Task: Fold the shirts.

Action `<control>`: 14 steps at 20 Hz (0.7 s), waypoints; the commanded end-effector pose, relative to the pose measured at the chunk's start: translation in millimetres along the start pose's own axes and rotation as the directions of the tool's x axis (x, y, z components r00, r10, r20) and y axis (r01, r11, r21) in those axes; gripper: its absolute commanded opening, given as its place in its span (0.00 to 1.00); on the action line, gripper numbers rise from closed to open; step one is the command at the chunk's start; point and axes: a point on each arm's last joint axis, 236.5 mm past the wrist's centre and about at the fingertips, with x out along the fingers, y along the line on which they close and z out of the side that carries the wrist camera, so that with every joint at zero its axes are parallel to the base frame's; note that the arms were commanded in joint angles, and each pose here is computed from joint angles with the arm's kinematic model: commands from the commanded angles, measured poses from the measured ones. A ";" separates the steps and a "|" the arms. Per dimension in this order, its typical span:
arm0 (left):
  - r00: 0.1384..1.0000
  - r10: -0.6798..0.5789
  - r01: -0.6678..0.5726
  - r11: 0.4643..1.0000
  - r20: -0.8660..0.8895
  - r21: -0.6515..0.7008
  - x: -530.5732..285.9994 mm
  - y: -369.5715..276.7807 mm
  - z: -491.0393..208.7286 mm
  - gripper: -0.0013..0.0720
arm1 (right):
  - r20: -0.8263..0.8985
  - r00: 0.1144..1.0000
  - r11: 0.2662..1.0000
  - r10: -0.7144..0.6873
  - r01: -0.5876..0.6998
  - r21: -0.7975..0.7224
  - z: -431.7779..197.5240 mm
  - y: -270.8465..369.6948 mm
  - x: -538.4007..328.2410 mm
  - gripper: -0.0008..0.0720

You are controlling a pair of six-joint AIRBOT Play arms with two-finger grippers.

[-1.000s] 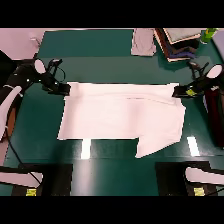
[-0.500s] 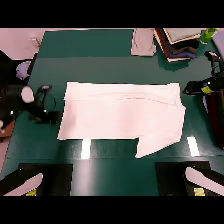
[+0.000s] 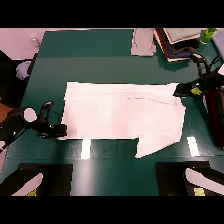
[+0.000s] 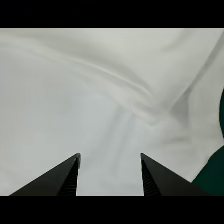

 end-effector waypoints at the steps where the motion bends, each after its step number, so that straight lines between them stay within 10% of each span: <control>1: 0.999 -0.039 0.039 0.999 0.000 -0.001 6.8 -6.9 -3.7 0.69 | -0.026 1.000 1.000 0.007 -0.007 -0.009 -4.9 7.2 2.5 0.63; 2: 0.999 -0.038 0.038 0.999 0.000 0.002 6.5 -6.7 -3.5 0.47 | -0.039 0.999 1.000 0.003 -0.003 -0.010 -7.8 6.0 2.4 0.63; 3: 0.999 -0.039 0.039 0.999 0.002 0.029 5.5 -7.4 -2.7 0.05 | -0.061 0.998 1.000 0.002 -0.002 -0.007 -13.1 4.9 1.9 0.63; 8: 0.996 -0.058 0.052 0.995 0.070 0.080 -19.2 -16.9 11.8 0.05 | -0.192 0.981 0.992 0.013 0.011 0.125 -95.3 -18.4 13.3 0.63; 11: 0.995 -0.062 0.055 0.995 0.080 0.085 -23.0 -18.3 12.4 0.05 | -0.329 0.942 0.974 0.062 0.015 0.227 -173.0 -20.8 14.6 0.89; 14: 0.995 -0.062 0.055 0.995 0.082 0.084 -22.9 -18.3 12.8 0.05 | -0.367 0.926 0.947 0.090 0.035 0.320 -215.8 -12.8 19.5 0.86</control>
